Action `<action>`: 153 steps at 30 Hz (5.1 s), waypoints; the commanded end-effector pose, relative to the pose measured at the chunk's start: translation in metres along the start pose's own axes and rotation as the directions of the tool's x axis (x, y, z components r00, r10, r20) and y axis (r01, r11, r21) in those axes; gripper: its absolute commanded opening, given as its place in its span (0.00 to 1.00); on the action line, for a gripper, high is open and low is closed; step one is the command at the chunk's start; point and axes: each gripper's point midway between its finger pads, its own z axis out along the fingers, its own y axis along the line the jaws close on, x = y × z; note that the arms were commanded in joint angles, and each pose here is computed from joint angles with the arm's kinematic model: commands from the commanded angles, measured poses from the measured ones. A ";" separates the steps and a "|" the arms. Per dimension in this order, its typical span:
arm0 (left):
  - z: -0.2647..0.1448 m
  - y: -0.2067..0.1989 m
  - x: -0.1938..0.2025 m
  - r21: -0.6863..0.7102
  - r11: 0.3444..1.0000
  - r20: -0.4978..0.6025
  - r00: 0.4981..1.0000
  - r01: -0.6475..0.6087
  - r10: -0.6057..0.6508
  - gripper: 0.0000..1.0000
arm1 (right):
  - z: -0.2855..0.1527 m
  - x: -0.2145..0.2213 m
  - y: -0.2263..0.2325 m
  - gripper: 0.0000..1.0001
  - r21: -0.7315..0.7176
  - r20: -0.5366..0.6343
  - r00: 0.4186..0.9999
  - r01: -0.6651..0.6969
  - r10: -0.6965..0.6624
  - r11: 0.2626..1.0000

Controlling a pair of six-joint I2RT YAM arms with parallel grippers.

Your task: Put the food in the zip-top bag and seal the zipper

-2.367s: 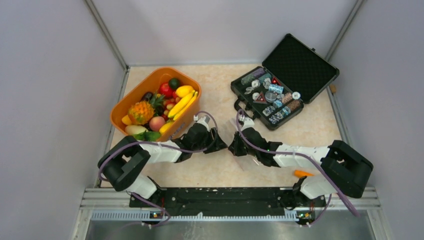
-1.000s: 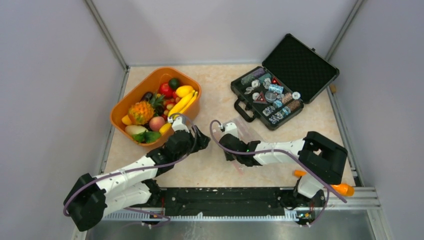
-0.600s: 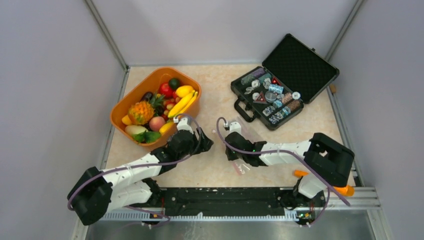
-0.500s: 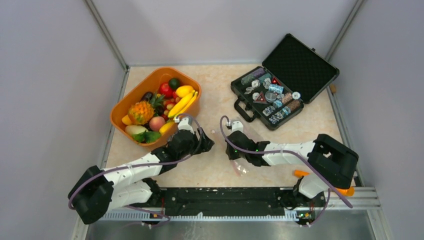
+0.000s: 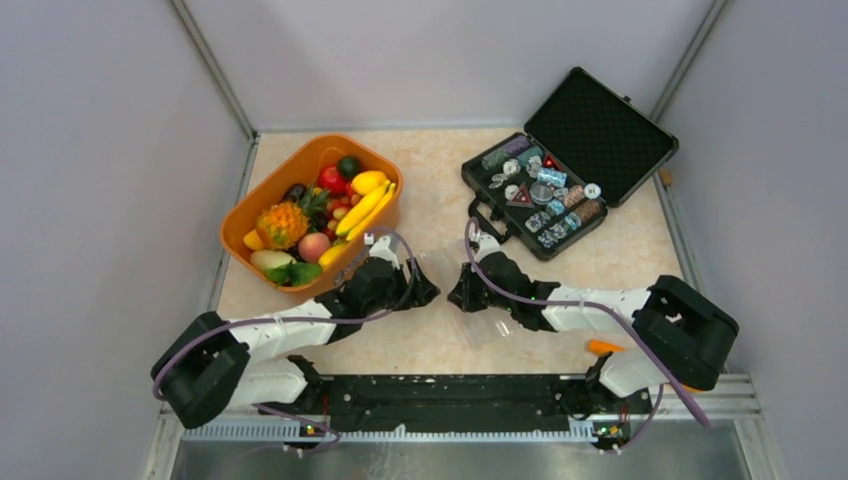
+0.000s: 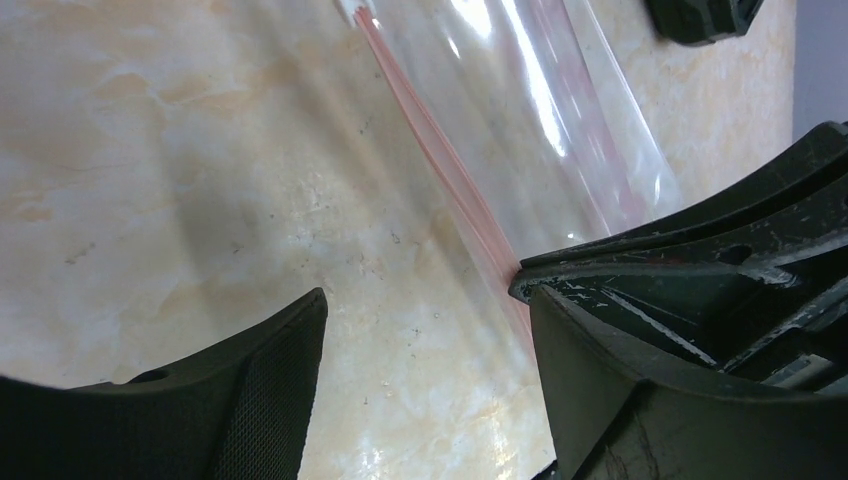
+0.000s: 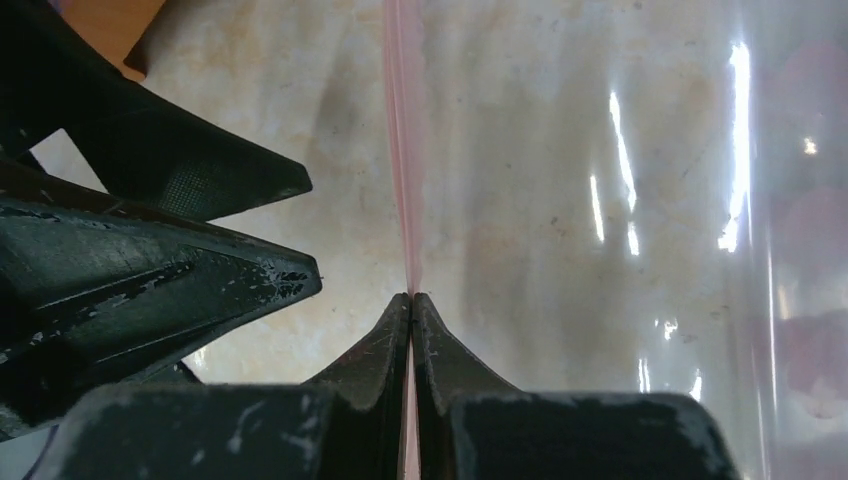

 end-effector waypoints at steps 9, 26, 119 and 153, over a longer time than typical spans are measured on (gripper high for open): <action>0.014 -0.034 -0.015 0.117 0.989 0.031 0.994 0.096 -0.100 0.58 | -0.011 -0.013 0.015 0.00 -0.126 0.065 0.994 -0.079 0.088 0.989; 0.029 -0.014 -0.020 -0.040 0.991 0.041 0.991 0.126 -0.125 0.42 | -0.012 -0.015 0.019 0.00 -0.160 0.083 0.992 -0.082 0.097 0.984; 0.014 -0.062 -0.048 0.053 0.996 0.024 0.997 0.070 -0.071 0.00 | -0.041 -0.044 0.046 0.54 0.104 0.241 0.960 0.121 -0.143 0.987; -0.004 -0.078 -0.054 0.066 0.986 0.002 0.988 0.156 -0.156 0.00 | -0.029 -0.051 0.044 0.31 0.377 0.250 0.909 0.226 -0.333 0.898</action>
